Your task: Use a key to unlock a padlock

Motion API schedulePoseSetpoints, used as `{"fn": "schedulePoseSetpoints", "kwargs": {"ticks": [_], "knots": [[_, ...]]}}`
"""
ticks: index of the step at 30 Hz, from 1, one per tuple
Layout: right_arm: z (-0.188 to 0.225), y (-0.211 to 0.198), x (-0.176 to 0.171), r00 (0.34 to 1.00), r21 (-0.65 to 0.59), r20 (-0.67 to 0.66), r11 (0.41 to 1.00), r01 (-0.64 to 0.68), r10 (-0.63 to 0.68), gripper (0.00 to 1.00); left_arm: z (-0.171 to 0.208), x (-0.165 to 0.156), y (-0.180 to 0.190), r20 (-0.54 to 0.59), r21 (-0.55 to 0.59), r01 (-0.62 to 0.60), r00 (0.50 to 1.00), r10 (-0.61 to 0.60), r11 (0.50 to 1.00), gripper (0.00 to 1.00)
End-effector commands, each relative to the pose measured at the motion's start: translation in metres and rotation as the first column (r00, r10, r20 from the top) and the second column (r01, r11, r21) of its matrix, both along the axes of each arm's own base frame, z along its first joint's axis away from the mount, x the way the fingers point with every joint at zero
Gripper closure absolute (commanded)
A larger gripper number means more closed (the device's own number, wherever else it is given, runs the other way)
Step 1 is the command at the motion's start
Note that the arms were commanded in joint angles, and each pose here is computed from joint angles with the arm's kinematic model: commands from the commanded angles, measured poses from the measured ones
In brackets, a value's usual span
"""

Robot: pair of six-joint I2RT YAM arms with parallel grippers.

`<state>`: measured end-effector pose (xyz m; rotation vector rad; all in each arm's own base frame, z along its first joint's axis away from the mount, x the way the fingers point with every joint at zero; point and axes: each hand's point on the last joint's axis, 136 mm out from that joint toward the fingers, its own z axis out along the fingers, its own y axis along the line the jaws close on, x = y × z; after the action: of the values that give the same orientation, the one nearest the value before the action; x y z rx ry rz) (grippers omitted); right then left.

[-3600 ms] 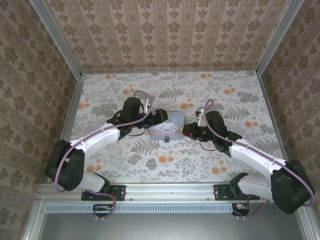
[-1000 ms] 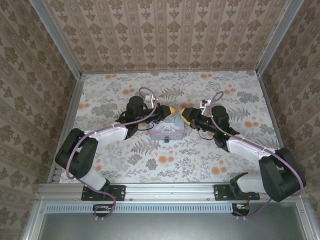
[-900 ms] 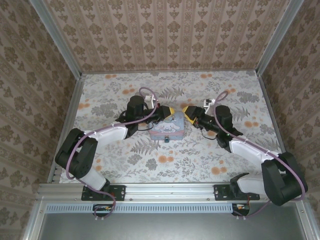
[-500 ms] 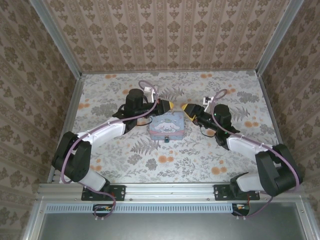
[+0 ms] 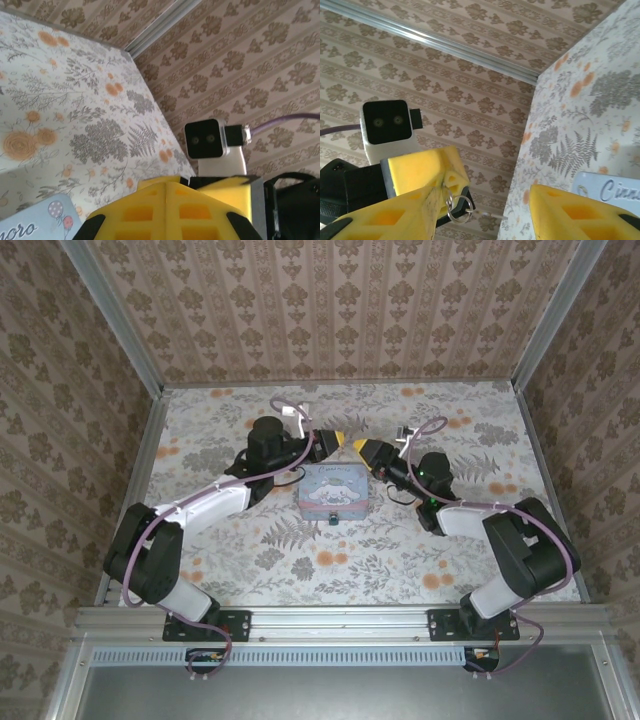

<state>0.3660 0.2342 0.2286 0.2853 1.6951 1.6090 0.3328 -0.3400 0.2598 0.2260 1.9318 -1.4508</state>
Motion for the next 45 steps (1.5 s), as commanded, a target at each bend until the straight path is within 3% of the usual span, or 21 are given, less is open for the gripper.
{"fn": "schedulePoseSetpoints", "kwargs": {"ticks": [1,45], "knots": [[0.034,0.004,0.002,0.993,0.079,0.116,0.997,0.015,-0.024,0.49,0.019,0.006,0.005,0.021,-0.088,-0.044,0.999,0.046,0.995,1.0],[0.049,0.032,0.003,0.988,0.097,0.152,0.995,-0.025,0.009,0.67,0.022,0.01,0.006,-0.03,-0.164,-0.078,0.997,0.074,0.983,1.0]]}}
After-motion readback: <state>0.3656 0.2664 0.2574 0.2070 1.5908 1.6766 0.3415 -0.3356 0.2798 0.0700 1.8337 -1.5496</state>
